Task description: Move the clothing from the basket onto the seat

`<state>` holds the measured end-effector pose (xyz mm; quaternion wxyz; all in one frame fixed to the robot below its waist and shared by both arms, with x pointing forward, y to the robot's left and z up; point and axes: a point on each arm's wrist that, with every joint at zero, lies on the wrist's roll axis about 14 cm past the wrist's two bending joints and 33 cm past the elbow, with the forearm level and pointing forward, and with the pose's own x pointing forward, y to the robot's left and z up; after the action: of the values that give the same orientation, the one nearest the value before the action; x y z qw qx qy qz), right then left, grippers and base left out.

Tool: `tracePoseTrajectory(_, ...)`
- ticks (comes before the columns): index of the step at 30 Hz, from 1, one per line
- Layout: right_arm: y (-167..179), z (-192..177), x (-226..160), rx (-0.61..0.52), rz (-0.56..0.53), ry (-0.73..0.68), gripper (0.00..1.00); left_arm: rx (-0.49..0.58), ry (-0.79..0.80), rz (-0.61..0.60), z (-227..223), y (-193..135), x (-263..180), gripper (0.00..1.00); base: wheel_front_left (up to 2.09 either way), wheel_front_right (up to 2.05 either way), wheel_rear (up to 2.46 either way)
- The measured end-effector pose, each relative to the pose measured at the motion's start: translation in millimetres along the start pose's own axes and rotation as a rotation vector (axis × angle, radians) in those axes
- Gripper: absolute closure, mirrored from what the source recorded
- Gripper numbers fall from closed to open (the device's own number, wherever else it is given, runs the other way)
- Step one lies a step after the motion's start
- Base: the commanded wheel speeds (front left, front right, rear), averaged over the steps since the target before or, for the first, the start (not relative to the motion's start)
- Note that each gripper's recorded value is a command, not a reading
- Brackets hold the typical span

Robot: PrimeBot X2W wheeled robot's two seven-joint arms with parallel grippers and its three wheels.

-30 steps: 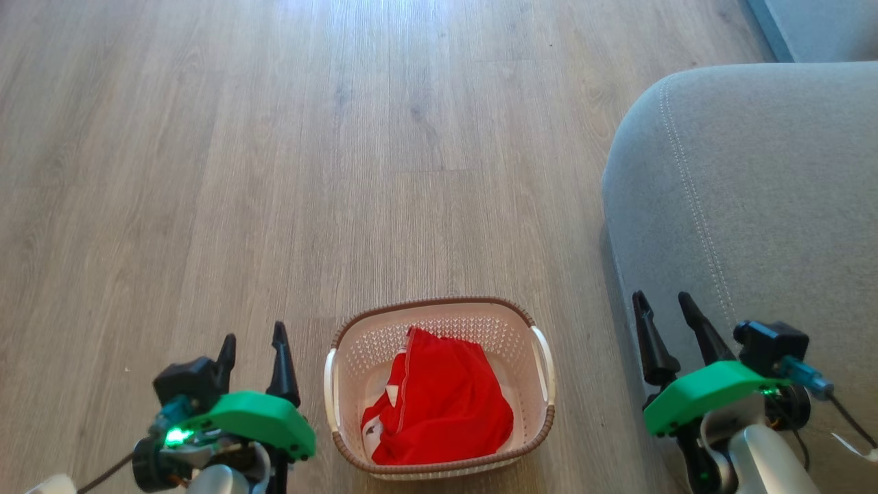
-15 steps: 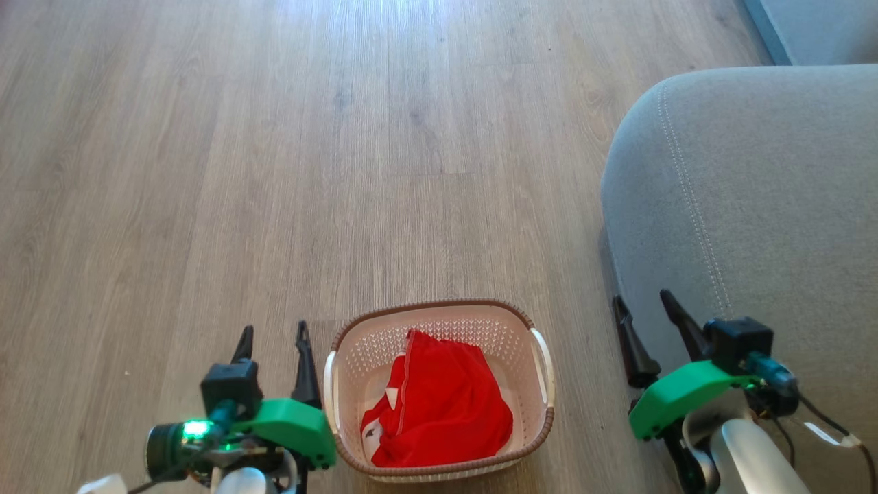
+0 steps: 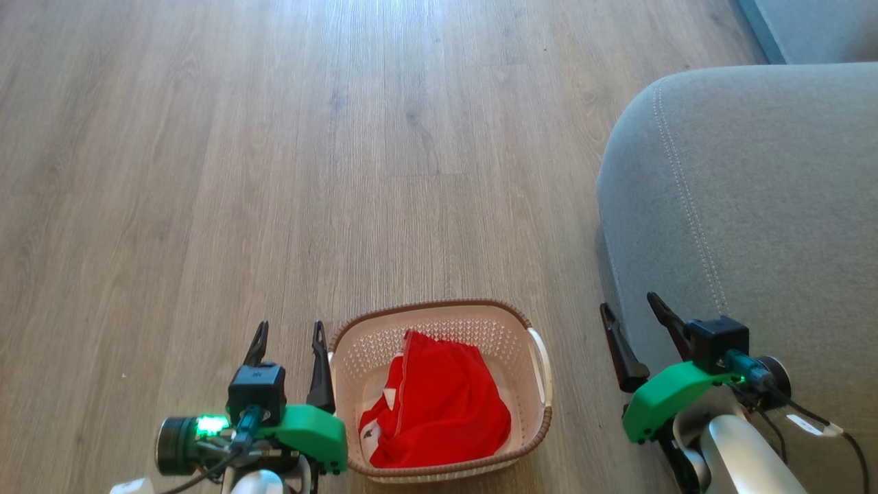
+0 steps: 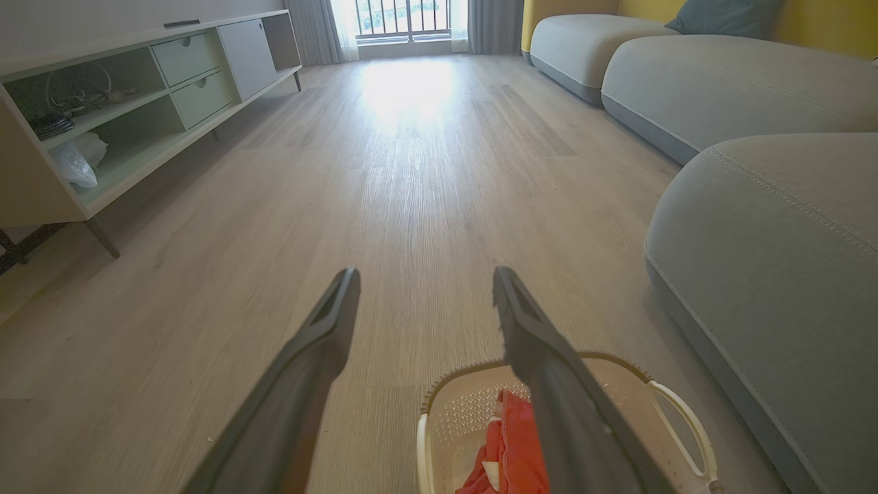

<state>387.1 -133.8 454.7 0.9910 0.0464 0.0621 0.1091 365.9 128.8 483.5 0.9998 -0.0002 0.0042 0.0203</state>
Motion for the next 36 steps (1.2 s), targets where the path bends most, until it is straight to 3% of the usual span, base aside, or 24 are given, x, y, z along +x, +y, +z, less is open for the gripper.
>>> tracePoseTrajectory(16,-7,-7,-2,0.0,-0.017,0.021,0.0,-0.01,0.018,-0.02,-5,-7,5,0.0,0.0,0.0,0.0)
tracePoseTrajectory(28,-39,-26,8,0.009,-0.08,0.078,0.0,-0.013,0.109,-0.143,-36,-48,33,0.0,0.0,0.0,0.0)
tracePoseTrajectory(36,-66,-49,25,0.025,-0.136,0.133,0.0,0.024,0.281,-0.26,-102,-82,55,0.0,0.0,0.0,0.0)
